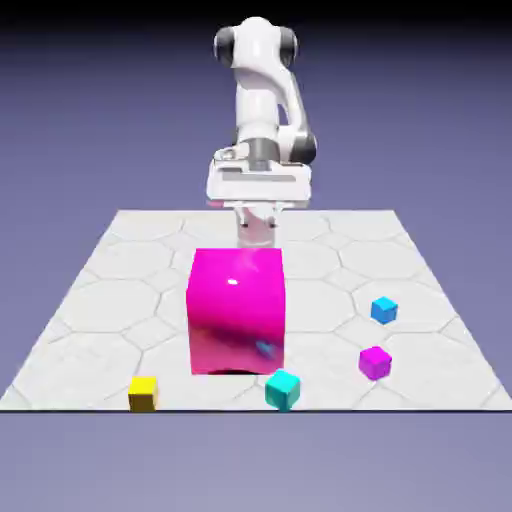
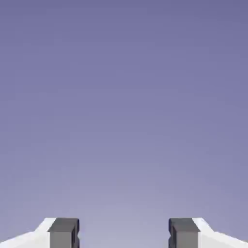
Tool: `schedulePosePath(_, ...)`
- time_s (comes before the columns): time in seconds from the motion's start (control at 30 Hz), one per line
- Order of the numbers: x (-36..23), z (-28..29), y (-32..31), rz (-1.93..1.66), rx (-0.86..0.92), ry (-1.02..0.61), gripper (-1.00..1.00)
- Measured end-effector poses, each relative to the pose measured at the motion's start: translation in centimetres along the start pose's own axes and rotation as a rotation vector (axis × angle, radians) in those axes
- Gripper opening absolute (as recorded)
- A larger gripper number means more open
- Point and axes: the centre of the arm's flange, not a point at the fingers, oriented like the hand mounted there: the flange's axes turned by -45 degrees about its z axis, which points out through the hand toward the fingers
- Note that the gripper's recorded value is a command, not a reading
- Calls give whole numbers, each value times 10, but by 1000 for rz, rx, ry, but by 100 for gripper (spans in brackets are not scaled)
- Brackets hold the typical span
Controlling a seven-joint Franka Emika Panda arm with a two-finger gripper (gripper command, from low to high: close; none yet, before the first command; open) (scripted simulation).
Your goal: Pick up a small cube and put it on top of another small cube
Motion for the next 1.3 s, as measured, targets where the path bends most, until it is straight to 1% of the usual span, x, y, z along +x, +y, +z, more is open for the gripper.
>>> schedulePosePath(0.27, -3, 62, -58, -415, 158, -163, 0)
schedulePosePath(0.53, -24, 120, -127, -854, 328, -293, 0)
schedulePosePath(0.83, -69, 175, -209, -1371, 532, -405, 0)
schedulePosePath(1.1, -124, 212, -276, -1838, 718, -484, 0)
schedulePosePath(1.17, -125, 213, -277, -1849, 723, -485, 0)
schedulePosePath(1.3, -162, 254, -279, -1850, 722, -485, 0)
